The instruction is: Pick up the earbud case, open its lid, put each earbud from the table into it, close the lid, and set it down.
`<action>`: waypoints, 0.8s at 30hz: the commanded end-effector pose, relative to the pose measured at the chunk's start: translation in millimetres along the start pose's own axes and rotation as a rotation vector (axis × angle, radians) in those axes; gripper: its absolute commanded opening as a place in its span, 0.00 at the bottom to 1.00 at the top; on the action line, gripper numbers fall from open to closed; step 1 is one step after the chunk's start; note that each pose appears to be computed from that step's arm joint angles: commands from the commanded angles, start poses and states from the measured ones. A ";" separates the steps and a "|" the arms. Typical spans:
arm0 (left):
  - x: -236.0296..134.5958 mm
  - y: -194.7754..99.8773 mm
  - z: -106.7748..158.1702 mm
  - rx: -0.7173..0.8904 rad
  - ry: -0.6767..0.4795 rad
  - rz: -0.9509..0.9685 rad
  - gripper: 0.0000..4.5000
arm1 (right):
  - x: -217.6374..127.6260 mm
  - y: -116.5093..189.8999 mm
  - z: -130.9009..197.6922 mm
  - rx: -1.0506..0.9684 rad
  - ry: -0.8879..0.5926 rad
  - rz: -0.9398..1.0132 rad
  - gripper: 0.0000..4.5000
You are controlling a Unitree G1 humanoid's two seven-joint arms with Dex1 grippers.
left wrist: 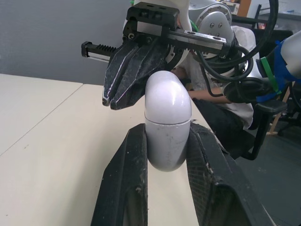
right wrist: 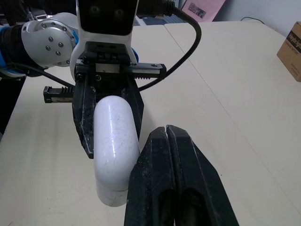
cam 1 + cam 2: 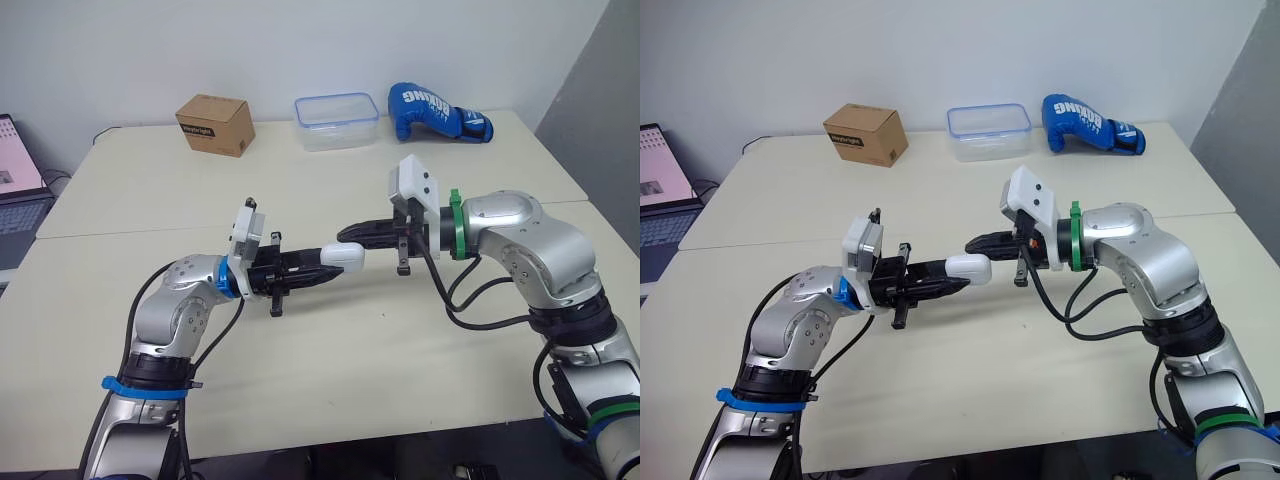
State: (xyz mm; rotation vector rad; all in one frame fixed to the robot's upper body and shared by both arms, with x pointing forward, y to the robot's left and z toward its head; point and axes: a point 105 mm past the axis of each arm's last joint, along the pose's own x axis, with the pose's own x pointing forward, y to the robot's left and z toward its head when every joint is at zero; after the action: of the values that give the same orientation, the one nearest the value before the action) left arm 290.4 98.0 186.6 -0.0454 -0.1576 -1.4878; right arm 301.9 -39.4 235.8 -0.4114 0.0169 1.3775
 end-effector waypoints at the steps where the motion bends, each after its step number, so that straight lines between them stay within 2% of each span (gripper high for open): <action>1: 0.6 2.3 7.8 0.013 -0.026 0.007 0.17 | -5.0 7.5 11.2 -0.040 -0.030 0.012 0.01; 12: -1.4 5.1 8.1 -0.015 -0.025 0.043 0.17 | -6.3 9.6 5.8 -0.040 -0.016 -0.004 0.01; 16: -0.9 17.5 -5.4 -0.120 0.084 0.162 0.17 | -30.0 -6.3 2.9 -0.053 0.010 -0.070 0.01; 24: 0.6 35.6 -24.8 -0.411 0.168 0.291 0.17 | -53.0 -7.3 -22.8 -0.008 0.059 -0.103 0.01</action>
State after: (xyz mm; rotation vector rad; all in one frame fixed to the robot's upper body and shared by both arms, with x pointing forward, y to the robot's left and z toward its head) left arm 325.9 99.2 163.3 -0.2202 0.2541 -1.2096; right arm 304.3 -93.8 218.7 -0.4424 0.0907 1.2763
